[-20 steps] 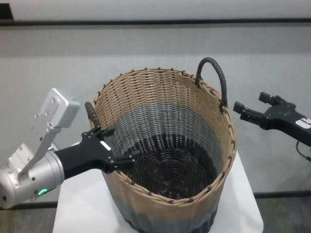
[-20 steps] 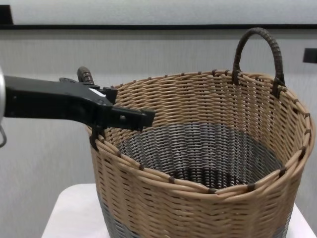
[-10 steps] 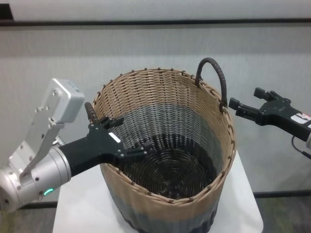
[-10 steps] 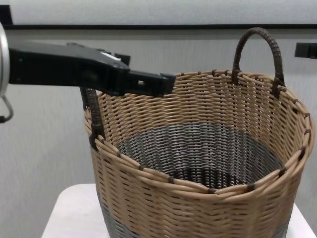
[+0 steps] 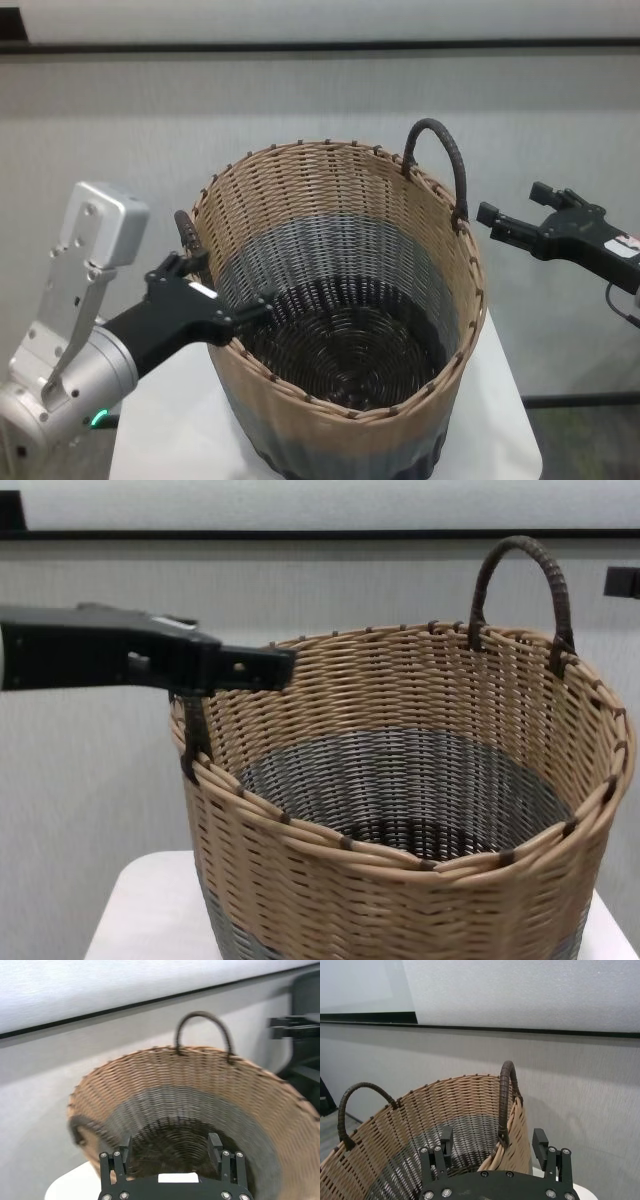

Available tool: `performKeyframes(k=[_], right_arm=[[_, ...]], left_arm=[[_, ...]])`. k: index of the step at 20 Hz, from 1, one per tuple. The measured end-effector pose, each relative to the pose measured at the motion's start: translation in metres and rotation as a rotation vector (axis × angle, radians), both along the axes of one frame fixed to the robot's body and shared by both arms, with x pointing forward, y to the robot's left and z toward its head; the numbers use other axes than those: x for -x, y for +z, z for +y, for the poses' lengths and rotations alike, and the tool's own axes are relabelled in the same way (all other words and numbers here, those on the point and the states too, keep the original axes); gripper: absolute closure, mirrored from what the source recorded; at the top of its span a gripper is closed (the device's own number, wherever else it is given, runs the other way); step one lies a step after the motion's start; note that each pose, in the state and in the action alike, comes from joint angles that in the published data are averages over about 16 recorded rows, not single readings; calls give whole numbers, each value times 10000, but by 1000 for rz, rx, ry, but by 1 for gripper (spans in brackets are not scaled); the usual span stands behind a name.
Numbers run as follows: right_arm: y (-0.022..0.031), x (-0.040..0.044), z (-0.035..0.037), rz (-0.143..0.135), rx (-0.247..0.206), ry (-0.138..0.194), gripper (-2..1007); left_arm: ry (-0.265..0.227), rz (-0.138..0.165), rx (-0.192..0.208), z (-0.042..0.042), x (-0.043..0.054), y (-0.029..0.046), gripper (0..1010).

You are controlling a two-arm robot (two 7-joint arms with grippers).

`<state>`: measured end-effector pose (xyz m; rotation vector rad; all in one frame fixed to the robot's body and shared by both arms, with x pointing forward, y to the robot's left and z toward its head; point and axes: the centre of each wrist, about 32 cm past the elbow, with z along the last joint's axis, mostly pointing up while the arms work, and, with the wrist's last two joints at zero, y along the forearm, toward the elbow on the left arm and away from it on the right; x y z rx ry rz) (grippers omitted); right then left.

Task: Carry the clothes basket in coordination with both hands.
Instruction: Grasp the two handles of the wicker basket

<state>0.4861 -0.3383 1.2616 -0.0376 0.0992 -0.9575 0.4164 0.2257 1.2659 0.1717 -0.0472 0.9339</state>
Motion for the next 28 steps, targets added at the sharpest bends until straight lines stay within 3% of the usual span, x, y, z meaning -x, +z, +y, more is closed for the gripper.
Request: performKeyframes(k=[5, 12, 20, 28], right_arm=[[9, 14, 0, -5, -2, -3, 0], [9, 18, 2, -9, -3, -3, 0], [-19, 6, 17, -5, -1, 1, 0], [-40, -37, 64, 1, 10, 8, 0]], left_arm=[[77, 5, 5, -32, -6, -82, 7], [148, 4, -19, -29, -102, -170, 7], [204, 2, -39, 62, -248, -227, 7], [215, -1, -20, 120, -365, -239, 7]])
